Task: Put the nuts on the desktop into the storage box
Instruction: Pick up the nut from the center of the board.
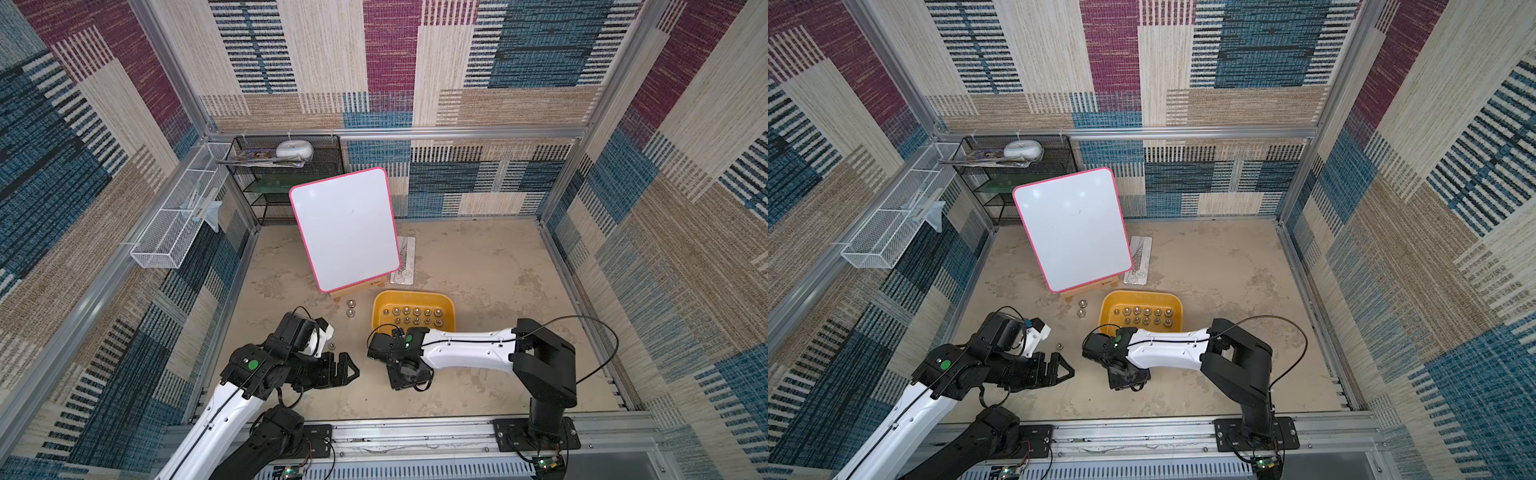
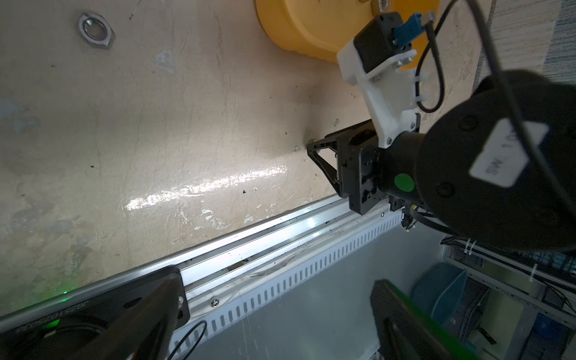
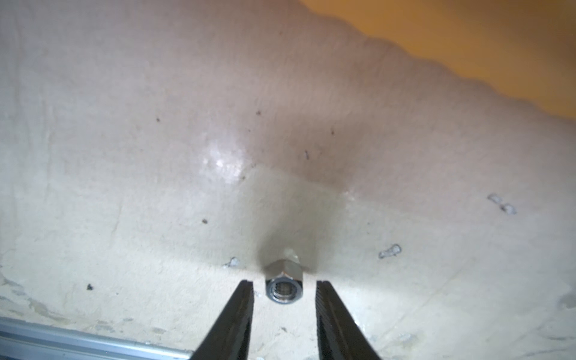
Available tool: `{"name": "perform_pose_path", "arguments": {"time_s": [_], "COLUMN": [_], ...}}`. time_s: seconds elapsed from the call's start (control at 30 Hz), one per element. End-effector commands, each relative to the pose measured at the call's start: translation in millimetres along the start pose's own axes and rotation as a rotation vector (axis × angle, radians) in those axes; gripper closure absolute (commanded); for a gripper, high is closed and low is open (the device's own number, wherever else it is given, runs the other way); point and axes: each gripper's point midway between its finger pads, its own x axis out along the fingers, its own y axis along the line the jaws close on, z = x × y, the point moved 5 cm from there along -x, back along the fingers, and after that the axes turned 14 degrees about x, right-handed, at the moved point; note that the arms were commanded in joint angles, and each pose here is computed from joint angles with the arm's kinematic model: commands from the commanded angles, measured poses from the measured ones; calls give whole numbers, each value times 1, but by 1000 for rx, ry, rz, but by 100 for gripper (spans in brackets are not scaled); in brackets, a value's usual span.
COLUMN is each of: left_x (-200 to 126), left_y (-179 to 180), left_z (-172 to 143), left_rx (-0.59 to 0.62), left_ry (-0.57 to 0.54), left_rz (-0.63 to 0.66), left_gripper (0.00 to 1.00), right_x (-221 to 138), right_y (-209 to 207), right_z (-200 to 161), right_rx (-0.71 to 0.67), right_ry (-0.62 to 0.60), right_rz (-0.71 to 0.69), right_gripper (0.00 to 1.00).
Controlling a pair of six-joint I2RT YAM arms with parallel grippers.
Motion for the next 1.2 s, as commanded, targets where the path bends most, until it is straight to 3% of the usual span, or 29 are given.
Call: {"name": "perform_pose_path", "arguments": {"time_s": [0.0,0.13,0.63,0.97,1.17], "left_x": [-1,-1,-1,-1,-2], "left_y": [0,0,0,-1,-2], "left_z": [1,2,2,3,3], "left_rx": [14,14,16,16,19], "left_ry": [-6,-6,-5,-8,-14], "left_rz": [5,5,3,1,-1], "left_gripper": [0,0,0,0,0], "right_x": [-3,-2,15,16,12], "right_y": [-5,-1,-2,6,10], "right_z": [-6,-8,-8,1,5], "right_rx": [-2,-20,-39,-68,-76], "right_ry": [35,18,-6,-45,-59], "right_rz": [-27,-24,-55,-65,-65], "right_gripper": [60,57,59,64,76]}}
